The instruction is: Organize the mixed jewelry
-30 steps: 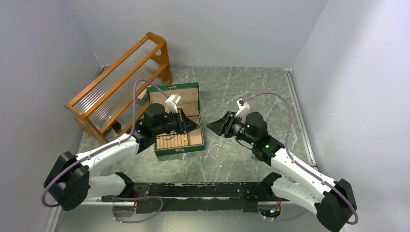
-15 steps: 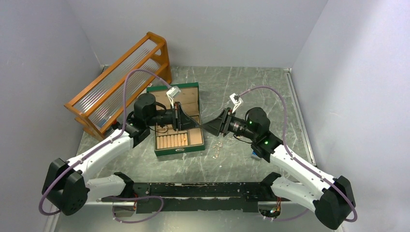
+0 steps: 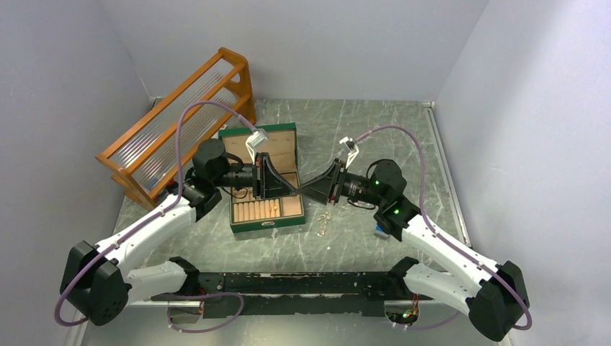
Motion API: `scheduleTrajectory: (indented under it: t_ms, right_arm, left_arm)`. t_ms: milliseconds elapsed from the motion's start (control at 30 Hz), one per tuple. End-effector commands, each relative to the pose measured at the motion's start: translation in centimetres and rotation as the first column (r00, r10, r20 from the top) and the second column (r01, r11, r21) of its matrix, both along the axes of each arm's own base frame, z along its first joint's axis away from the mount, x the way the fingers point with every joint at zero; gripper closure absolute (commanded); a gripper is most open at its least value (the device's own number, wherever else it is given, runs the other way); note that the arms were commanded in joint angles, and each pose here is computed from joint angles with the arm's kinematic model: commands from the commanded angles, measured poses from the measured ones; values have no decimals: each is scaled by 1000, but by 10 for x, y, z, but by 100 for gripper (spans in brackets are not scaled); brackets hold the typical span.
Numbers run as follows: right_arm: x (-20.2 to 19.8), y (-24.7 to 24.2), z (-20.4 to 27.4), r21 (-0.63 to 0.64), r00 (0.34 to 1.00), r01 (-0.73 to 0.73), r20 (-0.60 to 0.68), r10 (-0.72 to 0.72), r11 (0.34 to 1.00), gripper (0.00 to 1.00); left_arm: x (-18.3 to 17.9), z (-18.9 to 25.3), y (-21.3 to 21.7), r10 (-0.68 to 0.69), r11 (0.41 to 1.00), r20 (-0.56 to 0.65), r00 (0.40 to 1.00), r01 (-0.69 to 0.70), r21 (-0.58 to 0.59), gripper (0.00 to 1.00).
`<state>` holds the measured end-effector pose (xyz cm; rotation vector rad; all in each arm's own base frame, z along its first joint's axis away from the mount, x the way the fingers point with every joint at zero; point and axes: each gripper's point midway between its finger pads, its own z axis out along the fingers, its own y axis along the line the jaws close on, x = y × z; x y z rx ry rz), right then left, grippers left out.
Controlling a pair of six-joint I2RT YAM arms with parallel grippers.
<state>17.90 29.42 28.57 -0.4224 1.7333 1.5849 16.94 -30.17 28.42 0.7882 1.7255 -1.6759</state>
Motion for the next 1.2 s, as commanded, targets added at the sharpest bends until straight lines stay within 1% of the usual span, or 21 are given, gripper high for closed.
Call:
scheduleTrajectory:
  t_ms: [0,67,167,267,367,567,867,967,1033,1100,1167]
  right_arm:
    - [-12,-2,12,40,997,-55,64,52,998,65]
    - [-13,-1,11,37,996,-66,70,64,997,69]
    - [-15,-1,10,31,995,-76,72,74,997,70]
    - [-17,-2,7,17,994,-86,75,84,996,63]
    - [-21,-4,6,15,993,-93,77,91,996,63]
    - [-21,-3,4,8,992,-101,76,100,995,76]
    - [-16,0,4,4,993,-97,73,96,995,87]
    - [-16,0,4,6,993,-95,69,94,995,94]
    - [-15,0,3,3,994,-91,66,90,996,96]
    - [-15,0,4,4,993,-91,70,90,996,96]
    - [-15,0,4,1,993,-90,72,90,996,89]
  left_arm:
    - [-6,15,3,-32,999,72,997,34,-29,95]
    - [-6,16,3,-31,999,74,997,33,-28,95]
    - [-5,16,3,-30,999,76,997,33,-32,95]
    - [-5,17,3,-31,999,77,997,34,-32,95]
    - [-6,17,3,-35,999,76,996,37,-33,95]
    - [-7,17,3,-39,998,72,997,42,-40,95]
    - [-8,16,2,-53,997,58,997,56,-52,95]
    - [-8,15,1,-57,997,60,997,60,-51,95]
    - [-8,14,2,-59,997,60,996,62,-50,95]
    - [-9,14,1,-60,997,63,996,63,-49,95]
    - [-8,14,1,-61,997,65,996,65,-49,95]
